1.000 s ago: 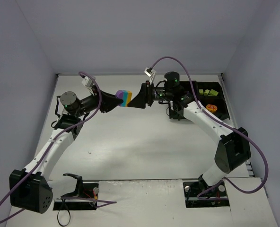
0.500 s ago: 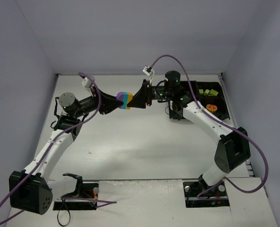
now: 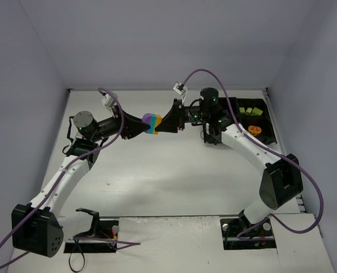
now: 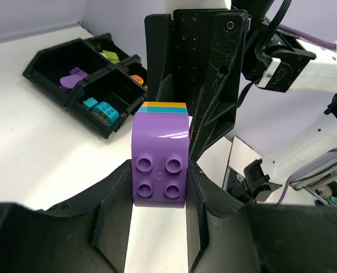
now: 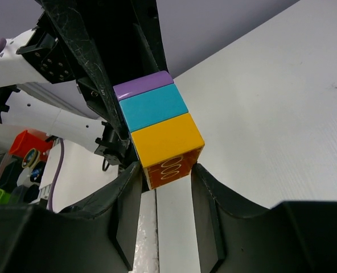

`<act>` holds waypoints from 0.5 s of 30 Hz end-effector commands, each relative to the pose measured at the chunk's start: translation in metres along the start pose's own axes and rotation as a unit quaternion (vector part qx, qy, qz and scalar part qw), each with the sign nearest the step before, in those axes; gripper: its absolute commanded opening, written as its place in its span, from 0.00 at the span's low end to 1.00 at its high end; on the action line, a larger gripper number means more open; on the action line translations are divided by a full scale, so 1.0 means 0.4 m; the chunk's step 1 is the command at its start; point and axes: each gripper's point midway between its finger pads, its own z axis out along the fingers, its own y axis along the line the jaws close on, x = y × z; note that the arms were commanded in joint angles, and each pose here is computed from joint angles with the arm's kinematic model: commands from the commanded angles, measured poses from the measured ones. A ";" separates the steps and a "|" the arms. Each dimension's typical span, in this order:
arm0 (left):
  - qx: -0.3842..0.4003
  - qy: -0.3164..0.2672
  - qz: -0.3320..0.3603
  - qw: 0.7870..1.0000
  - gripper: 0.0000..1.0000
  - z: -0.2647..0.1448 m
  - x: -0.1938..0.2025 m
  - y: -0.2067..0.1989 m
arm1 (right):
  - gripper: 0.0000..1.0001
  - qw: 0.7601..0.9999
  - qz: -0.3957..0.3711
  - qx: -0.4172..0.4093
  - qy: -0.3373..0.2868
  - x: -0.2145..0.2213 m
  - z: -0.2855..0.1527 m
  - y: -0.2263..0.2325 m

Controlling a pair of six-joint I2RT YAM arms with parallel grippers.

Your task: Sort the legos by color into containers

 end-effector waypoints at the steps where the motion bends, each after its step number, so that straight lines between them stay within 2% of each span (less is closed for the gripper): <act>1: 0.024 -0.023 0.055 0.998 0.00 0.002 -0.054 -0.036 | 0.00 0.998 -0.056 -0.007 -0.025 -0.042 -0.058 0.031; 15: 0.028 -0.027 0.051 0.998 0.00 0.011 -0.058 -0.020 | 0.00 0.994 -0.014 0.092 -0.050 -0.009 -0.241 -0.077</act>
